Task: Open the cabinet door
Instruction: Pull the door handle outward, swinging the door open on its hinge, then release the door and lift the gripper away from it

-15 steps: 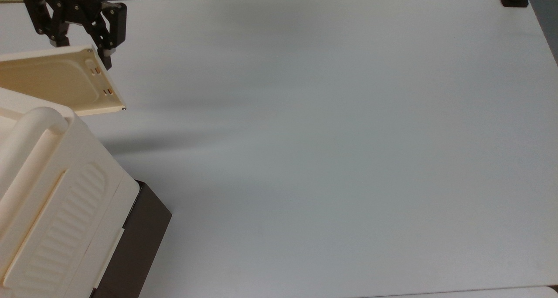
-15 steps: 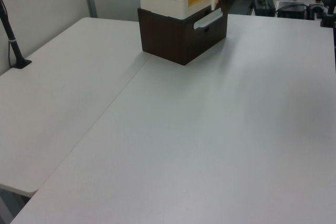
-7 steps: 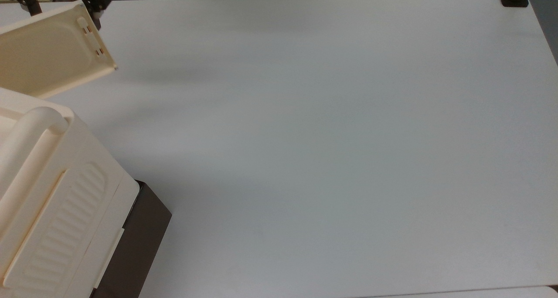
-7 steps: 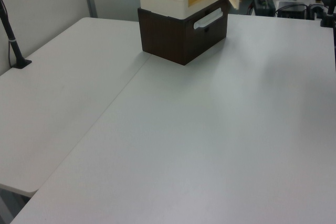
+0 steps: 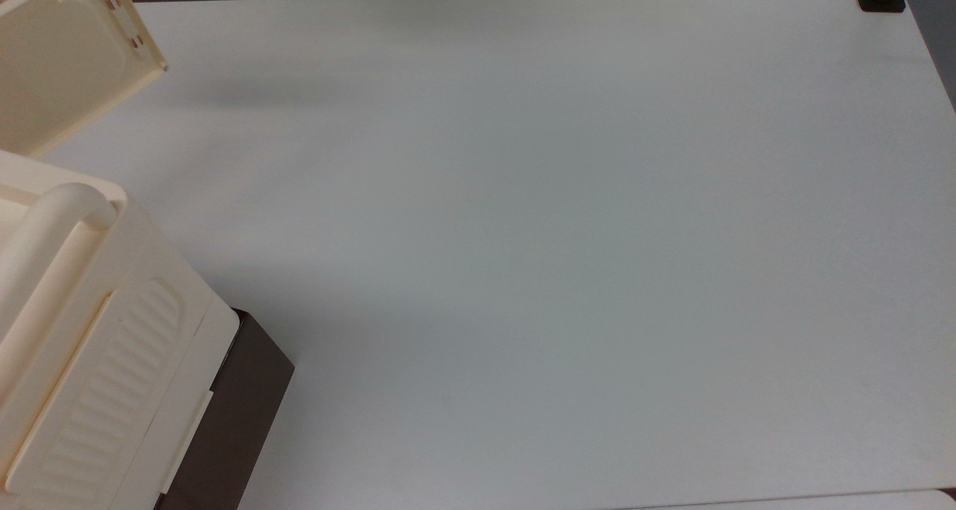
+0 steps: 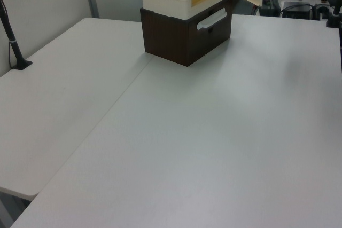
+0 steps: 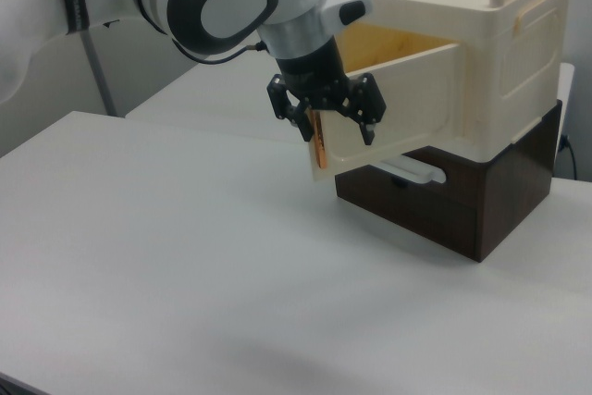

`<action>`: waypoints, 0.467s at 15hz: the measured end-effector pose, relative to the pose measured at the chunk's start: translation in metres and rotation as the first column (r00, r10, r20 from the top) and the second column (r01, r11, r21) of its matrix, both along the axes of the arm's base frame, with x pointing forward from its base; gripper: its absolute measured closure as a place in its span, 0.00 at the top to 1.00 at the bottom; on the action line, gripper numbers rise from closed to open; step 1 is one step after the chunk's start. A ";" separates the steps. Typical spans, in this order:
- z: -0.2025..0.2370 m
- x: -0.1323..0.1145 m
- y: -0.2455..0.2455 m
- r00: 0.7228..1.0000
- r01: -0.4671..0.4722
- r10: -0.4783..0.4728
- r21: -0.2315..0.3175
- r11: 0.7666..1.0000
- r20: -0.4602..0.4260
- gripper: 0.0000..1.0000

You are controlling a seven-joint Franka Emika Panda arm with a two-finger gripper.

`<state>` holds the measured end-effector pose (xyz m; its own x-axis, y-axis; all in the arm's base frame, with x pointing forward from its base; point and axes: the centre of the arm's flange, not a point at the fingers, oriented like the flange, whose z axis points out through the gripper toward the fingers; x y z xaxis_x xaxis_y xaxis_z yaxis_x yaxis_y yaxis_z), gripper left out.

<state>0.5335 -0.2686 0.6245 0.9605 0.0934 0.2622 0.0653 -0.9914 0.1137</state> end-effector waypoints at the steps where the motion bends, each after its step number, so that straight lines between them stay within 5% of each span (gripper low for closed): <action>1: 0.001 -0.005 -0.006 1.000 -0.001 0.000 -0.003 1.000 -0.003 1.00; 7: 0.004 -0.022 -0.029 0.999 0.033 -0.033 -0.002 0.999 -0.009 1.00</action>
<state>0.5119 -0.2977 0.6287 0.9655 0.0622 0.2530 0.0338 -0.9928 0.1151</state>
